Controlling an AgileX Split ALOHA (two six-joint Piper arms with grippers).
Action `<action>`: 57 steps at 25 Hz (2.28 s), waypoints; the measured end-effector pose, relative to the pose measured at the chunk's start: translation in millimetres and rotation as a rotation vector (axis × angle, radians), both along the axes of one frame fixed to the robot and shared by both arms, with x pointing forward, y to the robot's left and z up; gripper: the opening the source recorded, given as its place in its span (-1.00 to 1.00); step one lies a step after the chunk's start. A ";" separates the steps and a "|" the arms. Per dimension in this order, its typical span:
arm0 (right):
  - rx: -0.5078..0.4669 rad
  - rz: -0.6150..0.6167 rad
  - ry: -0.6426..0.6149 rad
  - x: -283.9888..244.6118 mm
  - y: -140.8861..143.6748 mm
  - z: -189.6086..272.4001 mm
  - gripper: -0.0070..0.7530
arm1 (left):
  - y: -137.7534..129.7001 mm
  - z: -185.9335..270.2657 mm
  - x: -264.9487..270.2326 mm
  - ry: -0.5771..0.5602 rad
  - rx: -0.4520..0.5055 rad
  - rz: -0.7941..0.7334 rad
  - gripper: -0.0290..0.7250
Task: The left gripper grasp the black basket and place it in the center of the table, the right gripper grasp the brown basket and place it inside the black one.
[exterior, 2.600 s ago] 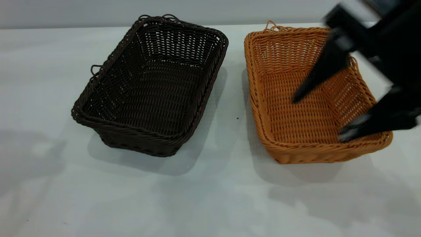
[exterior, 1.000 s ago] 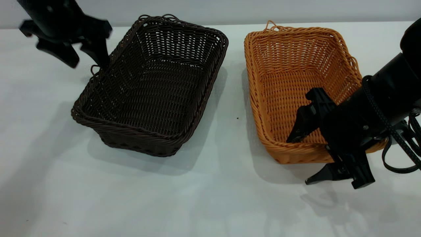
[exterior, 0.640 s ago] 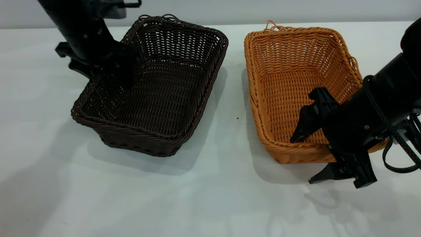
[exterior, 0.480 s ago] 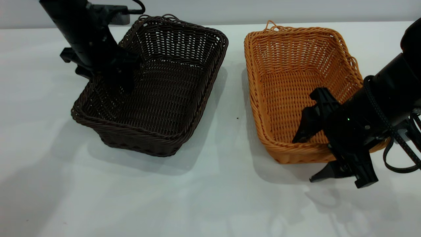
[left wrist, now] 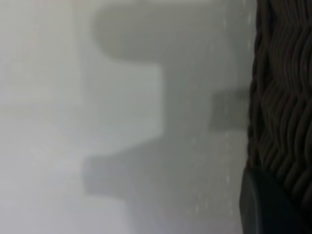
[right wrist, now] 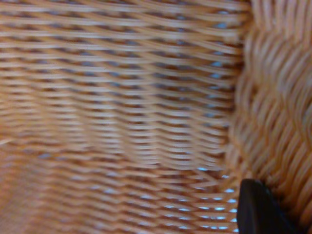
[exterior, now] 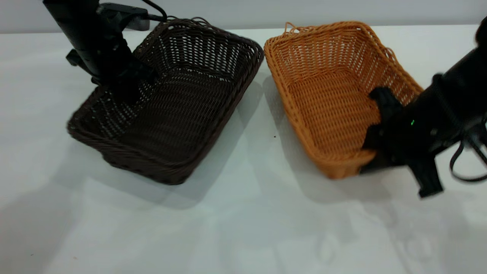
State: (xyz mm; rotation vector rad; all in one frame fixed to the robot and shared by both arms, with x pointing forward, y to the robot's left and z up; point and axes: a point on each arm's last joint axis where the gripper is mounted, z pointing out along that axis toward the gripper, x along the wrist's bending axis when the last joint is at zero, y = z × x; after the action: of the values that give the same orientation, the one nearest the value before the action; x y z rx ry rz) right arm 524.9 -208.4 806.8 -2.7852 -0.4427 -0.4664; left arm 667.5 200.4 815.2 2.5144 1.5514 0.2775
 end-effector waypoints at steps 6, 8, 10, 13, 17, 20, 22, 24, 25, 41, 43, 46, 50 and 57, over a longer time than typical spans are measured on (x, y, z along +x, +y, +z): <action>0.019 0.128 -0.298 60.5 -49.2 52.9 -0.81 | 0.3 5.2 4.1 -0.059 0.083 -0.206 -0.70; 0.052 0.213 -0.369 76.7 -64.3 70.4 -0.81 | -5.1 6.0 5.3 -0.092 0.106 -0.314 -0.70; 0.092 0.317 -0.405 88.5 -72.6 86.9 -0.81 | -16.4 7.1 5.5 -0.133 0.136 -0.455 -0.70; 0.111 0.499 -0.409 98.3 -80.4 108.1 -0.81 | -39.3 8.7 2.9 -0.194 0.187 -0.679 -0.70; 0.113 0.685 -0.409 106.4 -80.8 131.5 -0.81 | -73.3 3.8 -4.5 -0.270 0.245 -0.936 -0.70; 0.124 0.731 -0.429 111.7 -79.9 144.1 -0.81 | -95.0 0.8 -9.8 -0.323 0.271 -1.054 -0.70; 0.122 0.738 -0.446 115.2 -79.9 149.9 -0.81 | -104.9 0.9 -13.0 -0.338 0.279 -1.097 -0.70; 0.125 0.742 -0.449 115.8 -79.7 151.5 -0.81 | -112.7 1.1 -16.4 -0.348 0.282 -1.123 -0.70; 0.128 0.745 -0.448 115.6 -79.5 151.8 -0.81 | -114.9 1.2 -17.5 -0.350 0.283 -1.131 -0.70; 0.129 0.762 -0.440 114.2 -79.5 151.4 -0.80 | -133.6 -4.1 -24.8 -0.387 0.239 -1.083 -0.14; 0.127 0.762 -0.445 115.1 -79.5 152.5 -0.80 | -136.9 -5.4 -26.1 -0.397 0.230 -1.076 -0.01; 0.118 0.767 -0.469 118.8 -81.6 158.2 -0.79 | -140.9 -5.1 -27.7 -0.410 0.224 -1.079 0.08; 0.087 0.755 -0.521 127.9 -95.1 173.5 -0.79 | -142.3 5.1 -28.0 -0.422 0.223 -1.076 0.10; 0.032 0.651 -0.571 134.7 -140.0 191.0 -0.78 | -143.9 66.1 -25.7 -0.531 0.224 -1.051 0.10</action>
State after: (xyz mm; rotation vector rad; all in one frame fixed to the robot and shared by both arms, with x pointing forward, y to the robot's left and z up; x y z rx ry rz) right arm 659.5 -348.4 997.8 -2.2391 -1.3779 -1.0661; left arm 641.8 56.5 881.3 2.6885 -0.0547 0.8570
